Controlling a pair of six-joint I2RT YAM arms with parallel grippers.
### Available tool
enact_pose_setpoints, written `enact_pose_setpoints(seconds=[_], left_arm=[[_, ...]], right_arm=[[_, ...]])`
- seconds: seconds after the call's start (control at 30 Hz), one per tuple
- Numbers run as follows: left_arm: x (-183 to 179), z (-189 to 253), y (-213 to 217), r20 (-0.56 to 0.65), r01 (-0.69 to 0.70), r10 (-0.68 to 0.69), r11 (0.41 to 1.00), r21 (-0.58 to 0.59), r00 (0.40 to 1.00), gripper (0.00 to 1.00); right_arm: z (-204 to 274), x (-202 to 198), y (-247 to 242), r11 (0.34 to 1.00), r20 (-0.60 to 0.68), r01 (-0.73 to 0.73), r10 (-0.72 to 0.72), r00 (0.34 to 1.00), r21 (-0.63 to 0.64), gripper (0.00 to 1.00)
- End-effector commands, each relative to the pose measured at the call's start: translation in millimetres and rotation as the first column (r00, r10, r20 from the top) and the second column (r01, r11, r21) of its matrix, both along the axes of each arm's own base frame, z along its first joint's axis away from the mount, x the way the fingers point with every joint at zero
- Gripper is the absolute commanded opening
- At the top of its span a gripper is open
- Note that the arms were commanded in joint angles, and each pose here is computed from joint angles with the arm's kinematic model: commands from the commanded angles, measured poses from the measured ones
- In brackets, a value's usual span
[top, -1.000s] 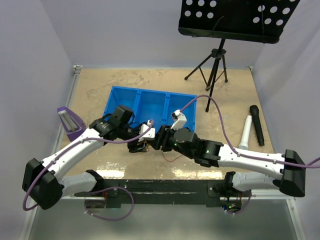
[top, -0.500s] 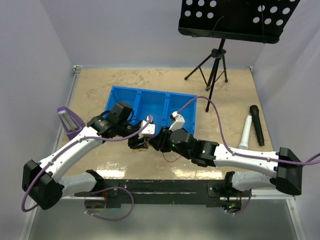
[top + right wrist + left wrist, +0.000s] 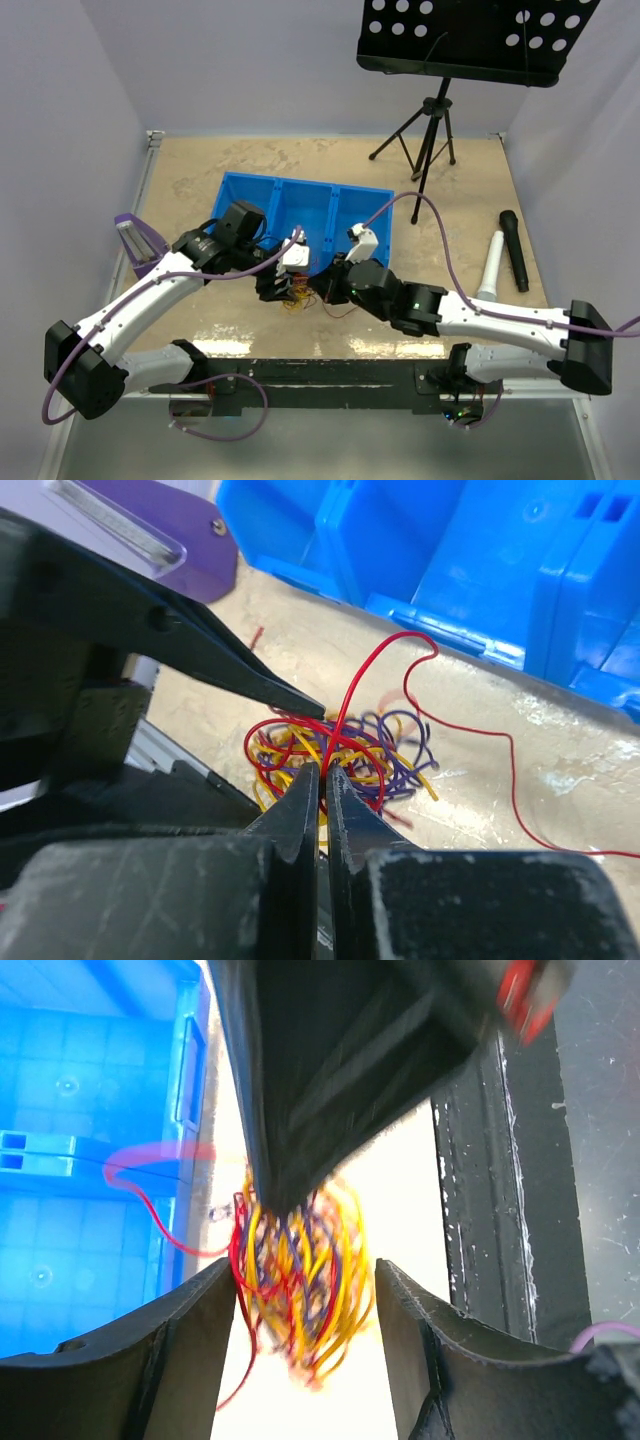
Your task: Untangle the cables
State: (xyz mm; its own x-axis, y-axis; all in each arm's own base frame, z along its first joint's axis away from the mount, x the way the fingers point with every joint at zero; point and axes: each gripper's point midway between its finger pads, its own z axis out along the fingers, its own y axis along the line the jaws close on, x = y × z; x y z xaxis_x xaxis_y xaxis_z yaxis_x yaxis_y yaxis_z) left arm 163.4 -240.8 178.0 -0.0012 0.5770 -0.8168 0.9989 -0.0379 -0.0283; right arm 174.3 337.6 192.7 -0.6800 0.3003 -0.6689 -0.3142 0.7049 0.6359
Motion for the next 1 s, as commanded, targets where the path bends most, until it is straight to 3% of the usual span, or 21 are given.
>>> enact_pose_setpoints(seconds=[0.0, 0.23, 0.47, 0.53, 0.67, 0.7, 0.8, 0.97], left_arm=[[-2.2, 8.1, 0.5, 0.019, 0.019, -0.019, 1.000, -0.012, 1.000, 0.62], [0.2, 9.9, -5.7, -0.005, 0.018, -0.018, 0.999, -0.027, 1.000, 0.61], [1.8, 9.3, -4.7, 0.016, 0.032, -0.031, 0.999, -0.024, 0.999, 0.45], [1.3, 7.7, -5.1, 0.014, 0.034, -0.034, 0.999, -0.027, 0.999, 0.37], [1.7, 7.8, -6.8, 0.011, 0.044, -0.044, 0.999, -0.030, 0.999, 0.08], [0.7, 9.4, -7.0, 0.013, 0.050, -0.049, 0.998, -0.031, 0.999, 0.06], [-2.7, 11.1, -6.1, -0.002, 0.056, -0.056, 0.998, -0.030, 0.998, 0.11], [-11.1, 9.5, -3.1, -0.033, 0.078, -0.079, 0.997, -0.021, 0.996, 0.35]], right_arm=[[23.1, 2.0, -17.1, 0.999, 0.076, 0.024, -0.027, 0.997, 0.043, 0.00], [21.3, -3.9, -17.9, 1.000, 0.097, -0.015, 0.015, 0.995, 0.007, 0.00], [18.6, -9.9, -15.7, 0.999, 0.112, -0.036, 0.037, 0.993, -0.012, 0.00], [20.1, -11.3, -14.0, 0.999, 0.116, -0.042, 0.042, 0.992, -0.009, 0.00], [18.7, -13.2, -12.0, 0.999, 0.115, -0.047, 0.048, 0.992, -0.015, 0.00], [16.2, -12.8, -13.2, 0.999, 0.114, -0.042, 0.045, 0.993, -0.024, 0.00], [12.4, -12.4, -17.1, 0.999, 0.111, -0.030, 0.033, 0.993, -0.034, 0.00], [15.4, -11.4, -19.8, 1.000, 0.117, -0.019, 0.022, 0.993, -0.025, 0.00]])
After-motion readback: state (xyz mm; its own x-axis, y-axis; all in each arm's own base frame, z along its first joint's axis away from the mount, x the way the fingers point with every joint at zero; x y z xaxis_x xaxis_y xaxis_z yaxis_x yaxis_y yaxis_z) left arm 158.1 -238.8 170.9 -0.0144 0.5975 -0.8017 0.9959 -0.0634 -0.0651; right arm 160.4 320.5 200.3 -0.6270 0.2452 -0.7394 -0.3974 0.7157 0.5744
